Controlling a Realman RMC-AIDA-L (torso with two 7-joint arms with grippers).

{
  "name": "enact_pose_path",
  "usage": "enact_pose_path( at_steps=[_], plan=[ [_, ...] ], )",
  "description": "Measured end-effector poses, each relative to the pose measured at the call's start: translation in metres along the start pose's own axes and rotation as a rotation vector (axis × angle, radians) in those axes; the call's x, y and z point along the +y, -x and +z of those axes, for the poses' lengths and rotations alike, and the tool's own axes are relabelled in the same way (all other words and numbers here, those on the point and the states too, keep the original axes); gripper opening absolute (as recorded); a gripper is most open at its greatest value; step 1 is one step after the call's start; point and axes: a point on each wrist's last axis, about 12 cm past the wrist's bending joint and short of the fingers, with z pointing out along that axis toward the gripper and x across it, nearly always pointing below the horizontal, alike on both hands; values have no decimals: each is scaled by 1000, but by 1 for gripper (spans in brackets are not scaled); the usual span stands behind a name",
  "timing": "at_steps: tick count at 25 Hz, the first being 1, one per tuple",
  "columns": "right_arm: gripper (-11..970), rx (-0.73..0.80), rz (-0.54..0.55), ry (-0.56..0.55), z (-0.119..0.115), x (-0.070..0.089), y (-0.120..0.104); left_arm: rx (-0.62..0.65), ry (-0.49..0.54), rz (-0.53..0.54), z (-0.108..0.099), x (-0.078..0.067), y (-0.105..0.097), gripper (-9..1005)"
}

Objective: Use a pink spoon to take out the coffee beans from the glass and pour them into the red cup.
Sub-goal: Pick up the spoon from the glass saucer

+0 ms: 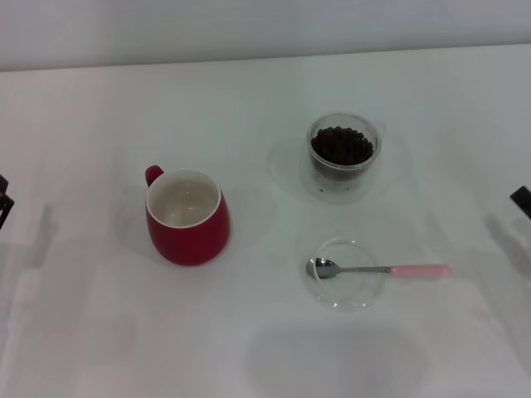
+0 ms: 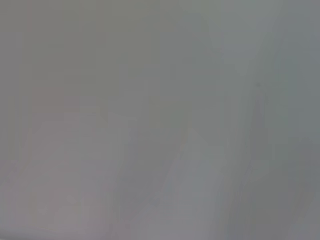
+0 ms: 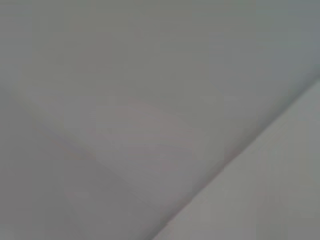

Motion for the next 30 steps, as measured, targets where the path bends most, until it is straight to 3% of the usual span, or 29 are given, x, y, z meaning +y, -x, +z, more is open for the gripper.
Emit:
enact_pose_path(
  at_steps=[6, 11, 21, 30],
  plan=[
    [874, 43, 144, -18, -27, 4, -23, -4, -7, 1, 4, -1, 1, 893],
    [873, 124, 175, 13, -35, 11, -38, -4, -5, 6, 4, 1, 2, 892],
    [870, 258, 166, 84, -17, 22, -53, -13, -7, 10, 3, 1, 3, 893],
    [868, 284, 159, 103, -6, 26, -56, -16, -10, 10, 4, 1, 3, 892]
  ],
)
